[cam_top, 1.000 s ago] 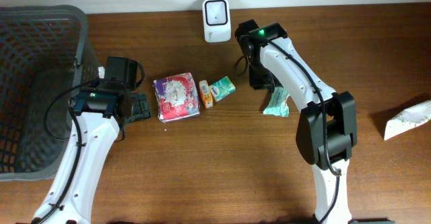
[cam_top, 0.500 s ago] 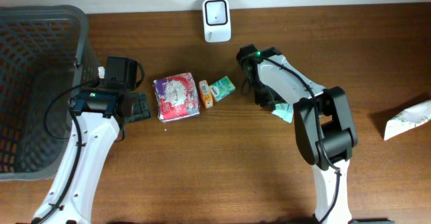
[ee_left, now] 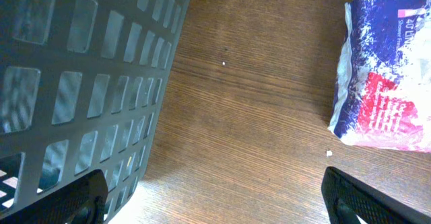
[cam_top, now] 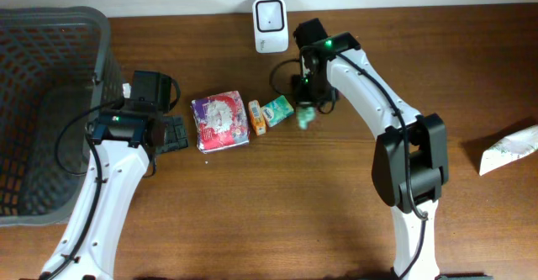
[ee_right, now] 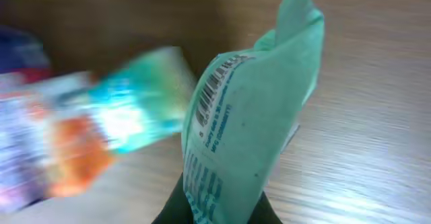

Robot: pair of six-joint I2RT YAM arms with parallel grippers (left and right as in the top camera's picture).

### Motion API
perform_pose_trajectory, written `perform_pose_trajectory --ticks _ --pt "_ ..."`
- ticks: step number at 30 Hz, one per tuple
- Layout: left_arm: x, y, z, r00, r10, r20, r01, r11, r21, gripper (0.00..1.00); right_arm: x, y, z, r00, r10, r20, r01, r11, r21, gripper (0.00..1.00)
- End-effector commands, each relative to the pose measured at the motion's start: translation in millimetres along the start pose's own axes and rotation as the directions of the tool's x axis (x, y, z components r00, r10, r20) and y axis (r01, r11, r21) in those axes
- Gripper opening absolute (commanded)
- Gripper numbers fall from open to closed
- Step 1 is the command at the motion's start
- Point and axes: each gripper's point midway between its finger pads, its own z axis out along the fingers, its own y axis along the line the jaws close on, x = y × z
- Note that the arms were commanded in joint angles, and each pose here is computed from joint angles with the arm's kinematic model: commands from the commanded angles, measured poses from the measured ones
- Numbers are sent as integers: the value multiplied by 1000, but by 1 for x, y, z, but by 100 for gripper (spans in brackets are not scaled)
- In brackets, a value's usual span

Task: Scan the item barcode
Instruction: 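Lift the green wipes pack and hold its barcode to the scanner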

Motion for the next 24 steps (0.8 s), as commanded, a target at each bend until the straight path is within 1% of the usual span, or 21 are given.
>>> perform_pose_trajectory --ticks 1,3,5,6,7,8,9,10,11,15,17,18,20,21,22,23,24 --pt "-1 1 -1 1000 -16 3 16 1000 0 99 5 32 -4 998 -19 -58 -1 948 -319 4" --pt "-1 1 -1 1000 -16 3 16 1000 0 99 13 22 12 996 -1 -93 -37 917 -398 4" --pt "-1 1 -1 1000 -16 3 16 1000 0 99 21 1 27 991 49 -125 -98 901 -422 5" --pt "-1 1 -1 1000 -16 3 16 1000 0 99 24 -16 32 986 87 -141 -138 900 -413 9" --pt "-1 1 -1 1000 -16 3 16 1000 1 99 25 -28 33 985 99 -142 -150 899 -411 14" --pt "-1 1 -1 1000 -16 3 16 1000 0 99 25 -37 32 985 99 -139 -149 897 -416 21" --pt "-1 1 -1 1000 -16 3 16 1000 0 99 24 -44 28 988 86 -131 -135 889 -438 35" --pt "-1 1 -1 1000 -16 3 16 1000 1 99 24 -51 25 987 94 -132 -144 883 -446 59" --pt "-1 1 -1 1000 -16 3 16 1000 0 99 24 -59 24 984 114 -140 -165 881 -443 64" --pt "-1 1 -1 1000 -16 3 16 1000 0 99 26 -71 18 974 153 -165 -212 871 -444 65" --pt "-1 1 -1 1000 -16 3 16 1000 0 99 31 -71 18 975 138 -176 -203 873 -443 65" --pt "-1 1 -1 1000 -16 3 16 1000 0 99 38 -70 21 976 109 -186 -181 882 -435 65" --pt "-1 1 -1 1000 -16 3 16 1000 1 99 50 -77 35 973 105 -206 -177 912 -370 65" --pt "-1 1 -1 1000 -16 3 16 1000 0 99 52 -78 41 974 104 -203 -174 913 -369 65" --pt "-1 1 -1 1000 -16 3 16 1000 0 99 53 -76 46 975 104 -194 -174 906 -387 64" --pt "-1 1 -1 1000 -16 3 16 1000 1 99 51 -70 50 980 96 -172 -163 887 -432 58" --pt "-1 1 -1 1000 -16 3 16 1000 0 99 47 -65 51 985 88 -149 -149 868 -473 50"
